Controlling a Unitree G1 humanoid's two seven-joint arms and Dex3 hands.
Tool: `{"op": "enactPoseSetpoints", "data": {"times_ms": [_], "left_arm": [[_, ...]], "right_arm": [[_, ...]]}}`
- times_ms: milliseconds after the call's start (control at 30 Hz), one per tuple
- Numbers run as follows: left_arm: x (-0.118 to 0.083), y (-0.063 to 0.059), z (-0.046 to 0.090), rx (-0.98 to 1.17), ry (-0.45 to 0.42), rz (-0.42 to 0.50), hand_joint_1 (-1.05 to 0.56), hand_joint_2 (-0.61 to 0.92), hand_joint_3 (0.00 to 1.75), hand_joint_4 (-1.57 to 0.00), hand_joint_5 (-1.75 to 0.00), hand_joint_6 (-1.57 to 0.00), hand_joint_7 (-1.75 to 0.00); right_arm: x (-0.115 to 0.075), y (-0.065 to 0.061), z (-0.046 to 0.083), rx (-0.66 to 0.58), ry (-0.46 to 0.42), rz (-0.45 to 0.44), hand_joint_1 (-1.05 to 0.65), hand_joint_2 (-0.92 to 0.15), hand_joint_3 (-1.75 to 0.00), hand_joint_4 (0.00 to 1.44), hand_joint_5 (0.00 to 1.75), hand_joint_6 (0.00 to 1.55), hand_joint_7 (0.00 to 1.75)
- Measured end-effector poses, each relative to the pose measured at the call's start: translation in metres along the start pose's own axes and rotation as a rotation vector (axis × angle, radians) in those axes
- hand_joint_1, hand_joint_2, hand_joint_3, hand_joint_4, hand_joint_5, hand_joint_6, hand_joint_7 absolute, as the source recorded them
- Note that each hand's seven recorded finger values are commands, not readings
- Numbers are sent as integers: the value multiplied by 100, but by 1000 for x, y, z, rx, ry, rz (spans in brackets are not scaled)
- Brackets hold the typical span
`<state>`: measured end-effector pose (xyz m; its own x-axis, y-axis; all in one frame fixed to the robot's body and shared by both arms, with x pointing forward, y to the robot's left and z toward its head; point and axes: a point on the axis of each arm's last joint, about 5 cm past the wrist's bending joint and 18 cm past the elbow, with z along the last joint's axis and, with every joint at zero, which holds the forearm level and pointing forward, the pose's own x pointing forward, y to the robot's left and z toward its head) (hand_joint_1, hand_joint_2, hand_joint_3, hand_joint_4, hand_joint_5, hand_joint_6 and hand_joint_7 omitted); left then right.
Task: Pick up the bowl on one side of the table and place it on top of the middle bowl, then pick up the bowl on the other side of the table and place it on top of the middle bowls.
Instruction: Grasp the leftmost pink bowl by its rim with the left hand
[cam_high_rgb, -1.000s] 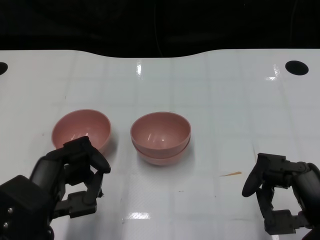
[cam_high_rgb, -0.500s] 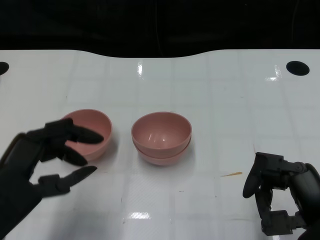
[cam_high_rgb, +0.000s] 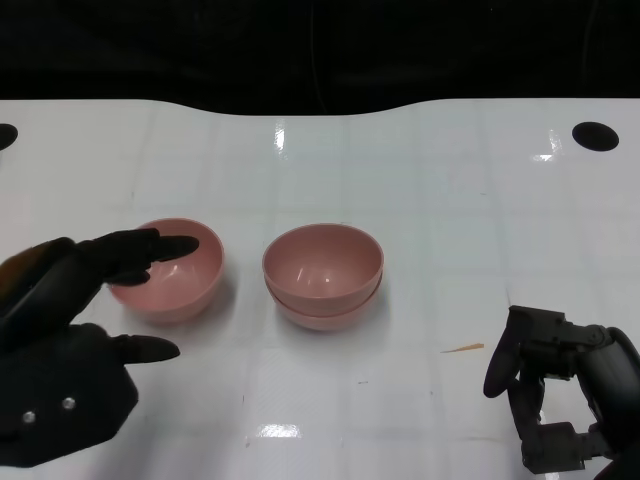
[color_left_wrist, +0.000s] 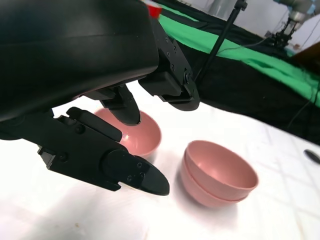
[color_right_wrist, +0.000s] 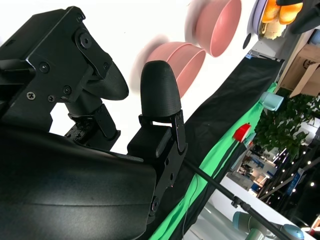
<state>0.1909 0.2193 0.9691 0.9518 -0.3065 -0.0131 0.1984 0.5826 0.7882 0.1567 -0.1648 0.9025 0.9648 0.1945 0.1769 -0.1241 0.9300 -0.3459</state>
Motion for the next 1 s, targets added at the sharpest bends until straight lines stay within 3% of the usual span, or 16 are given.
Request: {"op": "enactPoseSetpoints", "data": {"times_ms": [133,267,1000], "left_arm": [[9,1,6,138,8,-40,-52,86,0,-44,-30,-50,0],[19,-8,8,266,27,-82,-54,86,0,-48,-24,-50,0],[68,-47,-14,627,135,-229,-54,88,1,-60,-14,-56,-1]], "right_arm": [[0,0,0,1,0,0,4,-21,-165,96,175,82,153],[0,1,0,2,-1,-1,5,-21,-165,95,175,82,153],[-3,1,3,-17,-6,5,3,-20,-165,94,175,81,152]]}}
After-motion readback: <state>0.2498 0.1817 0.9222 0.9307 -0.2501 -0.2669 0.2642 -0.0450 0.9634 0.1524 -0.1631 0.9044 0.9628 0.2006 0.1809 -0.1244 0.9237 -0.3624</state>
